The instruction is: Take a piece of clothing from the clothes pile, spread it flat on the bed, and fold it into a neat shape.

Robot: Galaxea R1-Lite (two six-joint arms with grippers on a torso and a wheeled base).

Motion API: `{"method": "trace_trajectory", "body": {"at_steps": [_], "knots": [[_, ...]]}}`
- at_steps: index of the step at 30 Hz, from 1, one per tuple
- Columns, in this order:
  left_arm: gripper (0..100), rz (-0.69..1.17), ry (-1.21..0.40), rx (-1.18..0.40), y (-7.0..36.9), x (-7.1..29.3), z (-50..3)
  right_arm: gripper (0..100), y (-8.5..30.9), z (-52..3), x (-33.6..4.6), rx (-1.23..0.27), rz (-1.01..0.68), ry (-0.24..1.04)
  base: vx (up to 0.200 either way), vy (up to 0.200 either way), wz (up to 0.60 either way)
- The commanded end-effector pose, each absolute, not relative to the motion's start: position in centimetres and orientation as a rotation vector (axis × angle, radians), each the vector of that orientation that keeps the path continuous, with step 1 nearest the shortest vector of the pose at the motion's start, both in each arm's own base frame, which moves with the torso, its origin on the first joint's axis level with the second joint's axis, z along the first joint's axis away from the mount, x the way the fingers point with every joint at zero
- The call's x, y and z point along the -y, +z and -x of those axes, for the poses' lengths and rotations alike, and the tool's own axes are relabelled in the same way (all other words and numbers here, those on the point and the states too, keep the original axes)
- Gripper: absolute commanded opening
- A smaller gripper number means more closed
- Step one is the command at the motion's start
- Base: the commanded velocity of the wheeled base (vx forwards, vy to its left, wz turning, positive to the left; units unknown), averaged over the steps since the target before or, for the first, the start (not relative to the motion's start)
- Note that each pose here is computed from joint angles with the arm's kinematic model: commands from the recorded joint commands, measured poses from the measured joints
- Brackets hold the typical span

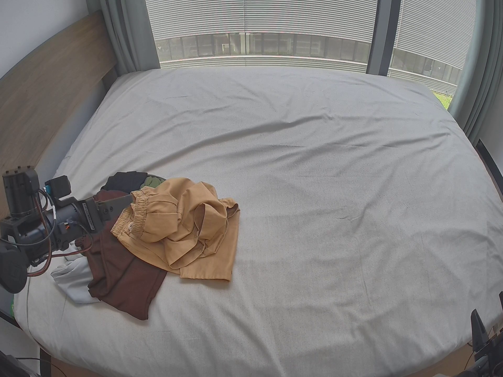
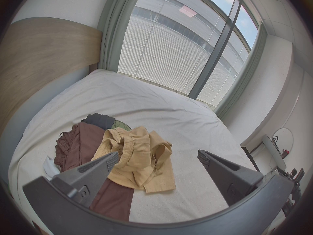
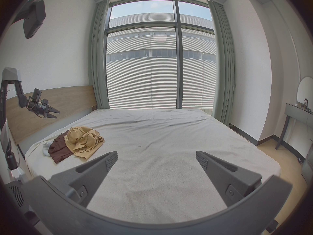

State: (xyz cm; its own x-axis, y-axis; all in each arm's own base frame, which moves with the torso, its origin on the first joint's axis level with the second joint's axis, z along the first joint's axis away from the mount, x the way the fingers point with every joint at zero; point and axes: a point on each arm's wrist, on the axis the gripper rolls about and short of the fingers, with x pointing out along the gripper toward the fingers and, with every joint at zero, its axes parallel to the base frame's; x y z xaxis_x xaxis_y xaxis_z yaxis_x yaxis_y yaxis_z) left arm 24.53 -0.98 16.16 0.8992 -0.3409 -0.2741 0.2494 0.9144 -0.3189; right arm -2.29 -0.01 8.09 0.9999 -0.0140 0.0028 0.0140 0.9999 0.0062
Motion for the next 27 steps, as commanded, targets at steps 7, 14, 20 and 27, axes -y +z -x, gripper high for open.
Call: {"method": "trace_trajectory", "body": {"at_steps": [7, 14, 20, 27], "knots": [[100, 0.31, -0.304, -0.401, 12.6, 0.2, -28.3, 100, 7.6, 2.3, 0.0, 0.002, -0.006, -0.014, 0.0, 0.0, 0.0], [100, 0.367, -0.332, -0.409, 12.4, 0.0, -29.6, 100, 7.6, 2.3, 0.0, 0.002, -0.006, -0.015, 0.0, 0.0, 0.0], [100, 0.38, -0.351, -0.419, 11.9, -0.5, -30.4, 100, 7.6, 2.3, 0.0, 0.002, -0.006, -0.015, 0.0, 0.0, 0.0], [100, 0.379, -0.344, -0.4, 10.5, -0.9, -32.3, 100, 7.6, 2.3, 0.0, 0.002, -0.006, -0.015, 0.0, 0.0, 0.0]]}}
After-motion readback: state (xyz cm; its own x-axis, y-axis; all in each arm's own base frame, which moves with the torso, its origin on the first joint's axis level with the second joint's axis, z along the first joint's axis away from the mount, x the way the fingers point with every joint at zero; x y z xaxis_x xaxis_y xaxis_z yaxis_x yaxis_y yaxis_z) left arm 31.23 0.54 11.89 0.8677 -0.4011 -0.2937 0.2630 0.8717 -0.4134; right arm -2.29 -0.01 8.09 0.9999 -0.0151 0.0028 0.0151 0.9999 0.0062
